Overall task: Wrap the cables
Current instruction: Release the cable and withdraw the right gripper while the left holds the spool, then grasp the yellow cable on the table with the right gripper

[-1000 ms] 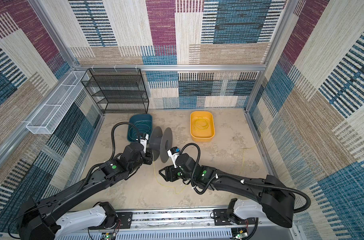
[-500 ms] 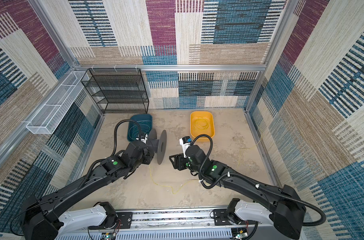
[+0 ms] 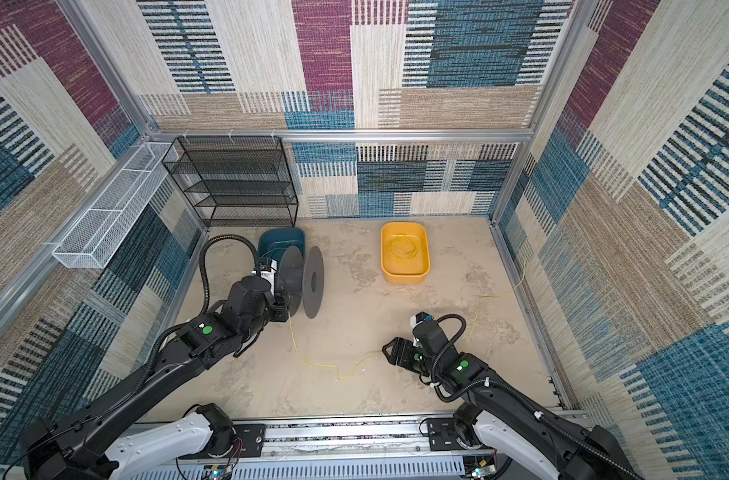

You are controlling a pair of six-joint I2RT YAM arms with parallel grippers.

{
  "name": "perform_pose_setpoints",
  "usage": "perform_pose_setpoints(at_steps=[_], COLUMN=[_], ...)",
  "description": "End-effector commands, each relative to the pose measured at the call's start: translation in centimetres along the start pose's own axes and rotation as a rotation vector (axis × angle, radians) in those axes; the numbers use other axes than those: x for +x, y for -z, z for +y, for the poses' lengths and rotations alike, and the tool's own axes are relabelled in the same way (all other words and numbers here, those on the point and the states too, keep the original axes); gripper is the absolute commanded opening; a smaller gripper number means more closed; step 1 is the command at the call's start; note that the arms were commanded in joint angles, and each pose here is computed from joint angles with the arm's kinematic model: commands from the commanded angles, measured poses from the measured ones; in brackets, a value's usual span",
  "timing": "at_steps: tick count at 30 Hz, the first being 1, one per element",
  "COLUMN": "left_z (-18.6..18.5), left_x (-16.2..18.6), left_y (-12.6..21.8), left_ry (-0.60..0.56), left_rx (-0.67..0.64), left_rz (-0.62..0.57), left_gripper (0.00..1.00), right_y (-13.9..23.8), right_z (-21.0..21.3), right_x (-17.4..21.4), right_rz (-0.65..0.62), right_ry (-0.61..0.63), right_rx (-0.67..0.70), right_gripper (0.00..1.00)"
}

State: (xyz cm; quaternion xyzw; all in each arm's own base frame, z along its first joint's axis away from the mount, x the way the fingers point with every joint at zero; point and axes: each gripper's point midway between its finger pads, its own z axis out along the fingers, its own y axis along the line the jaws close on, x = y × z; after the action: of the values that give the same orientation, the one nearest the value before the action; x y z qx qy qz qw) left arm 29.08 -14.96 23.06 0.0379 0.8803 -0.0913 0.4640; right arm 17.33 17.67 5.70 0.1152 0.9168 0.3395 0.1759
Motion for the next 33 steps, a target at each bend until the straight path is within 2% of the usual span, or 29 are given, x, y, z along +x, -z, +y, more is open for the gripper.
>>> perform_pose_setpoints(at_steps=[1,9,18,33], left_z=[-1.3,-2.1,-4.1,-3.7], left_x=[-1.6,-1.7,-3.0,-2.8], left_y=[0.9,2.0,3.5,3.4], left_ry=[0.012,0.038,0.031,0.043], left_rx=[0.089,0.268,0.453,0.457], left_rz=[-0.049,-0.064,-0.172,-0.211], left_gripper=[0.00,0.00,0.00,0.00], right_y=[0.0,-0.1,-0.9,-0.9], right_z=[2.6,2.9,3.6,4.0], right_x=[0.2,0.0,-0.1,-0.4], right_rz=[0.020,-0.003,0.009,-0.018], right_ry=[-0.127,-0.191,-0.172,-0.175], right_rx=[-0.157,-0.219,-0.263,-0.336], right_gripper=[0.76,0.78,0.79,0.78])
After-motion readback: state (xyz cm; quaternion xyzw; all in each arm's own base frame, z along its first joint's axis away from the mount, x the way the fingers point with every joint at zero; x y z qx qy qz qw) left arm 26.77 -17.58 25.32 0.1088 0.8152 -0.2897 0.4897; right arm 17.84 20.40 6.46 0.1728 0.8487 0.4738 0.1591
